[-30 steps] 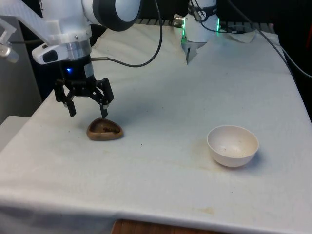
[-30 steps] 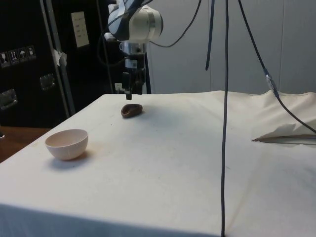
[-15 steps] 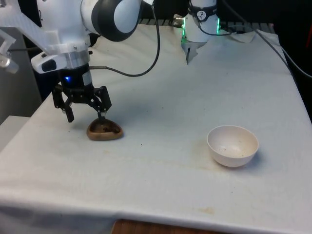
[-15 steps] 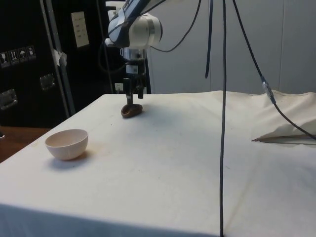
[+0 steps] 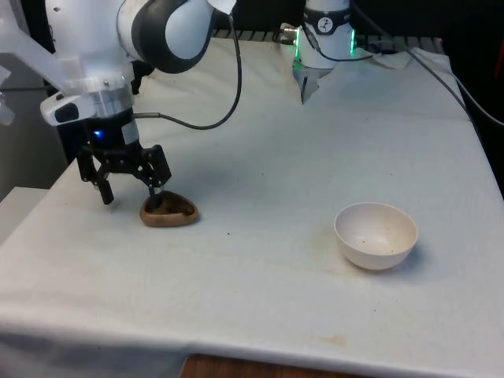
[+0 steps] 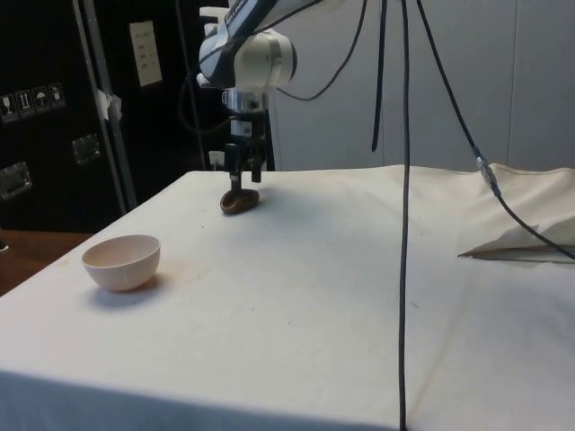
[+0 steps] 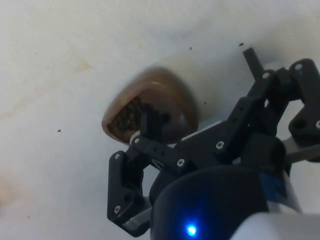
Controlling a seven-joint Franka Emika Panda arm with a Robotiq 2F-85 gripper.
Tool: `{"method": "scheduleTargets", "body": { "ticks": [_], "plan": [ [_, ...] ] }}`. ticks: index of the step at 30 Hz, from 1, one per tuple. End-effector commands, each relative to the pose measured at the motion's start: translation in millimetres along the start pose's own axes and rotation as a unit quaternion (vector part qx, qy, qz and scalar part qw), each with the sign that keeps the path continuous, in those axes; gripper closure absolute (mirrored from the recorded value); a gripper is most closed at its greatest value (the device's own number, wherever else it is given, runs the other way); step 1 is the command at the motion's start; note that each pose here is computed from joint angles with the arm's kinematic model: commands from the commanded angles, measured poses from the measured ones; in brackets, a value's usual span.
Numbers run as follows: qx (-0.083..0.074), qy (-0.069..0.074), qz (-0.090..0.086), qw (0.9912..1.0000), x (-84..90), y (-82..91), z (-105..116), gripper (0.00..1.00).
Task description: Pour the coffee beans from the cup into the bowl.
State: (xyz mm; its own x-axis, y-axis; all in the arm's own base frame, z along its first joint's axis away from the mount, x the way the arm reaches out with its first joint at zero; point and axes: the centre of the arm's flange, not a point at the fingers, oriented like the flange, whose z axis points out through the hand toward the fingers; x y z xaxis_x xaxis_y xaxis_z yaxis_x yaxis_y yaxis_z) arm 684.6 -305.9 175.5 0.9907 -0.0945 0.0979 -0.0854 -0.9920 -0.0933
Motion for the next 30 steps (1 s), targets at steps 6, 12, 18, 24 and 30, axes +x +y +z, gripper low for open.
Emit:
{"method": "scheduleTargets", "body": {
  "ticks": [6, 12, 18, 24, 30],
  "plan": [
    [0.02, -0.001, 0.006, 0.99978, 1.4, 4.7, 1.4, 0.0],
    [0.024, -0.001, 0.008, 0.99969, -0.2, 5.8, 1.3, 0.0],
    [0.026, -0.006, 0.01, 0.99961, -2.6, 5.0, 2.3, 0.0],
    [0.026, -0.01, 0.012, 0.99954, -3.9, 4.2, 4.5, 0.0],
    [0.026, -0.011, 0.015, 0.99948, -4.7, 4.9, 5.8, 0.0]
  ]
}}
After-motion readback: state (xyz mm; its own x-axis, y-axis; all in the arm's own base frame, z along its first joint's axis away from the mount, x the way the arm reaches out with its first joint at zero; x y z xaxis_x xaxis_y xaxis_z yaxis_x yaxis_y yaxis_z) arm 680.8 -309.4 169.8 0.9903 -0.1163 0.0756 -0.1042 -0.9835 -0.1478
